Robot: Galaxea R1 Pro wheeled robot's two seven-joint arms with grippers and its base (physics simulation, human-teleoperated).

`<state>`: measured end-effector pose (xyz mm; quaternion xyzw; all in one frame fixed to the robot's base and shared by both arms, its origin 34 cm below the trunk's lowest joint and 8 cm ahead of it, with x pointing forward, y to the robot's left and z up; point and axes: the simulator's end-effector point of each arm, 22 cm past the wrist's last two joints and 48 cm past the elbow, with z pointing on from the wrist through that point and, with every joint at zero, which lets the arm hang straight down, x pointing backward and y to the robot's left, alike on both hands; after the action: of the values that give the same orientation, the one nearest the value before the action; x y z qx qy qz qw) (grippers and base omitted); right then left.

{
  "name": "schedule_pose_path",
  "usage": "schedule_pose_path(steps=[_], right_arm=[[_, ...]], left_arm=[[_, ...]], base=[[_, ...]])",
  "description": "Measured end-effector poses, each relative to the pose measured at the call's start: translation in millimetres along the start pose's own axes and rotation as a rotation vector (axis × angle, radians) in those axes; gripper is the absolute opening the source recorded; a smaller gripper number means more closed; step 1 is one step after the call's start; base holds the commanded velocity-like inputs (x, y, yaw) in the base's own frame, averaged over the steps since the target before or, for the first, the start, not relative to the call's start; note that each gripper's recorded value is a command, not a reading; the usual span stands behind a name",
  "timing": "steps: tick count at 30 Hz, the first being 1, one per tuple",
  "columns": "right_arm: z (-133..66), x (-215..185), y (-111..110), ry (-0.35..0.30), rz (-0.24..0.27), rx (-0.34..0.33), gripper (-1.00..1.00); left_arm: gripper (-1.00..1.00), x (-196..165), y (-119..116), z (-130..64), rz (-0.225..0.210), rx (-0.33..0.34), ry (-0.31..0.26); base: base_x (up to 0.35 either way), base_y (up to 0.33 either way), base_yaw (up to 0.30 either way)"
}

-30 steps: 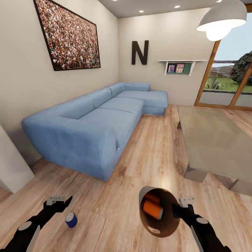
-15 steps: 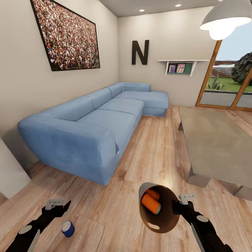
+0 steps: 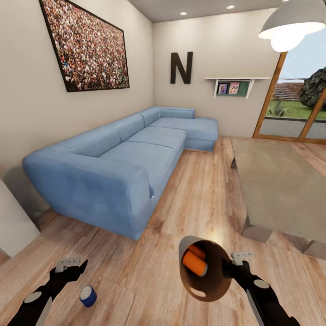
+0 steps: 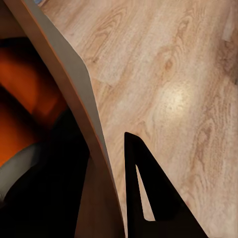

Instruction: Put the three can of soda from the living room inside the tash can in the kitchen.

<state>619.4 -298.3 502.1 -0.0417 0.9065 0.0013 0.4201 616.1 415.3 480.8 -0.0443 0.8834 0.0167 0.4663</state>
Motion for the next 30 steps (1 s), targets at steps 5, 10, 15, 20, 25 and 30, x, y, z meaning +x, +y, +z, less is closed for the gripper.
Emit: schedule_pose_path(steps=[5,10,15,20,25,30], right_arm=[[0.2,-1,1,-0.006,-0.002,-0.001,-1.0],[1.1,6,3,0.01,-0.001,-0.005,-1.0],[5.7,18,6,0.035,0.003,-0.015,-1.0],[11.0,35,9,0.093,0.012,-0.019,-1.0],[16.4,46,11,0.113,0.013,-0.022,-1.0],[22.0,57,15,0.117,0.012,-0.027,-1.0]], left_arm=[[1.0,0,1,0.1,0.001,-0.004,0.001],[1.0,0,1,0.1,0.001,-0.006,0.001],[1.0,20,1,3.3,-0.02,-0.006,0.058],[1.0,39,-2,12.9,-0.077,-0.008,0.189],[1.0,-2,9,43.0,-0.119,-0.084,0.223],[1.0,-5,10,55.0,-0.13,-0.111,0.218]], base=[[0.0,0.0,0.0],[0.0,0.0,0.0],[0.0,0.0,0.0],[0.0,0.0,0.0],[0.0,0.0,0.0],[0.0,0.0,0.0]])
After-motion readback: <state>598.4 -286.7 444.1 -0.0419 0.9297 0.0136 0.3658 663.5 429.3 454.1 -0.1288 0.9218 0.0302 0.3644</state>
